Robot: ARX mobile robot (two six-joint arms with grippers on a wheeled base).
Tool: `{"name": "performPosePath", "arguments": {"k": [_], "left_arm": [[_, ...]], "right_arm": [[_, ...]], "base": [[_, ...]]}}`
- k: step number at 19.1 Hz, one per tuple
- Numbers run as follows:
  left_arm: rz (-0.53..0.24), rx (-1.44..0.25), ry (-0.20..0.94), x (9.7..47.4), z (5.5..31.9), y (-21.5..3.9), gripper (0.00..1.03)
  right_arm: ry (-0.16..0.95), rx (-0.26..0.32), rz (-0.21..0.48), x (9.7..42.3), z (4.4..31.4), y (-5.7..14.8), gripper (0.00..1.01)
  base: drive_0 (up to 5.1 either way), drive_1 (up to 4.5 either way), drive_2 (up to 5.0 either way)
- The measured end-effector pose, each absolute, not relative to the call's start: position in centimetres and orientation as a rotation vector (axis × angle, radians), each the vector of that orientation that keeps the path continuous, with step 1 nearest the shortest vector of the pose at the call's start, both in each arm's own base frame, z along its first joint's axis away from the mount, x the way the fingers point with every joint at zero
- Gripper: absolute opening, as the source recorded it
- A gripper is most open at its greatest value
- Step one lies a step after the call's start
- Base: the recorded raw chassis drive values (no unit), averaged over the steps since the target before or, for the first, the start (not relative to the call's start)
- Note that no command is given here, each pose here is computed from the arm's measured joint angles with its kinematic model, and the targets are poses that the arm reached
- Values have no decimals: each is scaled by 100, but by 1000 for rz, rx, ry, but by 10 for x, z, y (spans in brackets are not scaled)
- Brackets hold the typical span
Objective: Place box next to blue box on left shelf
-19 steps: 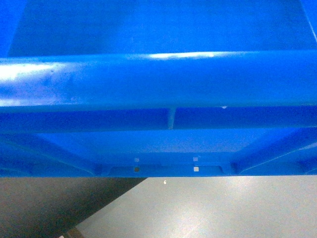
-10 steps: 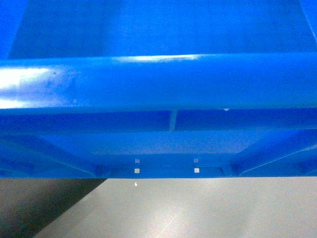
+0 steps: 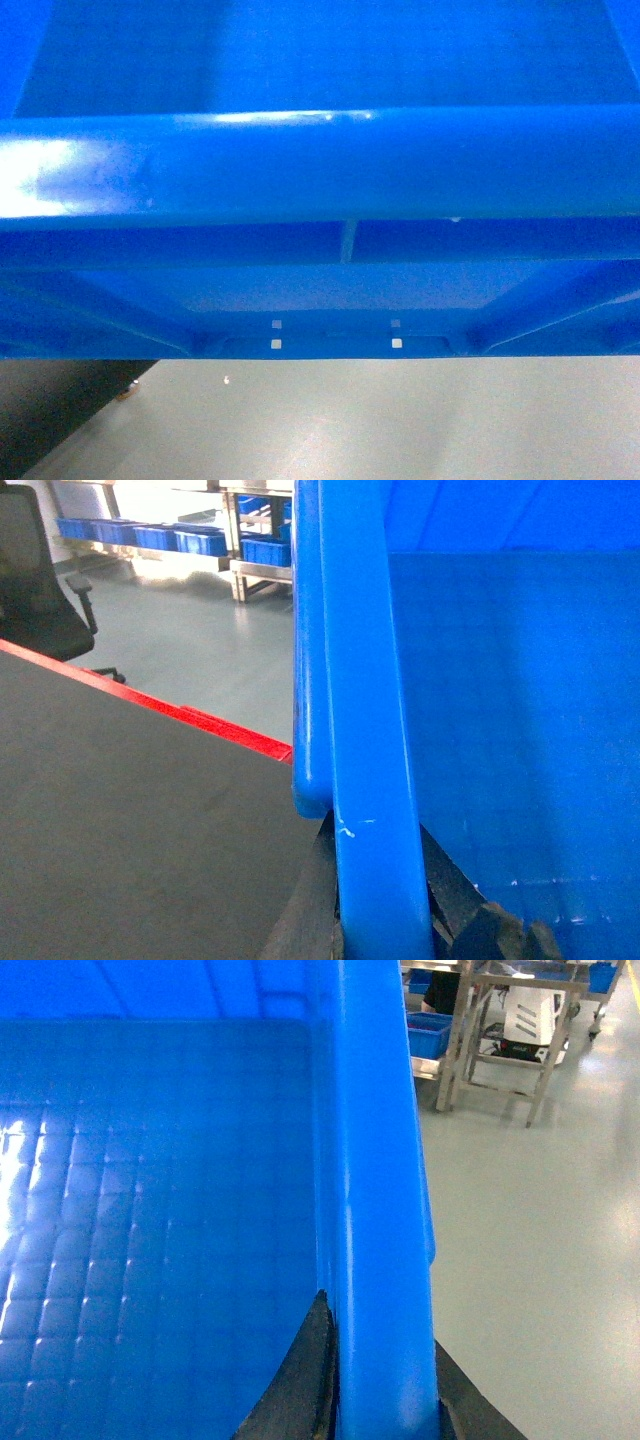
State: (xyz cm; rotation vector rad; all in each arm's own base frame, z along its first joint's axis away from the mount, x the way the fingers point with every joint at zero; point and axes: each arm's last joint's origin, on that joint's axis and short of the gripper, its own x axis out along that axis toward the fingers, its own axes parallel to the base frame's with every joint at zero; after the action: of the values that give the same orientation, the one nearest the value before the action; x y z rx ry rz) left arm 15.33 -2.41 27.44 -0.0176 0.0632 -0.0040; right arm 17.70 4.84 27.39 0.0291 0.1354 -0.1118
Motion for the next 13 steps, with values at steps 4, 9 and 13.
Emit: {"name": "performPosePath", "arguments": {"k": [4, 9, 13], "left_arm": [[-4, -17, 63, 153, 274, -24, 7], [-4, -17, 63, 153, 274, -24, 7], [-4, -17, 62, 153, 274, -24, 7]], "right_arm": [[135, 29, -112, 177, 274, 48, 9], [135, 29, -112, 177, 274, 48, 9], [135, 29, -112, 177, 274, 48, 9]], "base": [[-140, -140, -140], [-155, -155, -155], [-142, -142, -142]]}}
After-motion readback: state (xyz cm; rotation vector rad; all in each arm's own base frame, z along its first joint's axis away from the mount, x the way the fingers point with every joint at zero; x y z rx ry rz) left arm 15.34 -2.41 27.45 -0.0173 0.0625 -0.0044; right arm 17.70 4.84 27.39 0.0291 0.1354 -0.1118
